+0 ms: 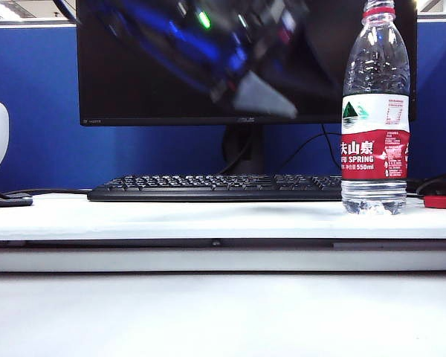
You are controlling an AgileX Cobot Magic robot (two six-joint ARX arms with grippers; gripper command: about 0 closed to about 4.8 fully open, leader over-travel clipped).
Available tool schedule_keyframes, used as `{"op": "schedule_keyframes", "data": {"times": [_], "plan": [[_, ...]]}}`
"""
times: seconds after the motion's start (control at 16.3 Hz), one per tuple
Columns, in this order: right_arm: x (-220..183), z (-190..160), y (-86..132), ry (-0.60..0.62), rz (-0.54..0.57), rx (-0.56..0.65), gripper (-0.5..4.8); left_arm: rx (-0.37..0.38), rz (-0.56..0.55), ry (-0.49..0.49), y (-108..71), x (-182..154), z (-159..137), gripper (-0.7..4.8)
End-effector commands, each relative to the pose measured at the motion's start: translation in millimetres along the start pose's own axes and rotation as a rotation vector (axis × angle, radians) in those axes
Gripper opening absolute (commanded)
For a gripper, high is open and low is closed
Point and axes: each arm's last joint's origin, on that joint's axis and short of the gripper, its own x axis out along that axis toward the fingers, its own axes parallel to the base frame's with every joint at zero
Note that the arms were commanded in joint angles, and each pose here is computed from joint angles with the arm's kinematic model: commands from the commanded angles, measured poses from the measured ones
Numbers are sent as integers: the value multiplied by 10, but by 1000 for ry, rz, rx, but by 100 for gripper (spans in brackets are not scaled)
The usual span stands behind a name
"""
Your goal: Unscrew the cap from the plastic bottle on the table.
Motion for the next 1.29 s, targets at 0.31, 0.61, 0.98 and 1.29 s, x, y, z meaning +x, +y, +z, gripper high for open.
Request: {"op": "schedule_keyframes", "data": {"times": [0.31, 0.61, 0.98, 1.29], "plan": [[-12, 28, 5, -24, 0, -4, -2, 97, 30, -218, -81, -1284, 604, -8], [-12, 22, 5, -18, -1, -2, -2, 158, 288, -306, -590, -2289, 810, -6], [-13, 23, 5, -18, 0, -2, -2, 156, 623, -439, -1319, -3228, 697, -5], [-13, 23, 5, -18, 1, -2, -2, 2, 869, -465, -1980, -3881, 114, -5]]}}
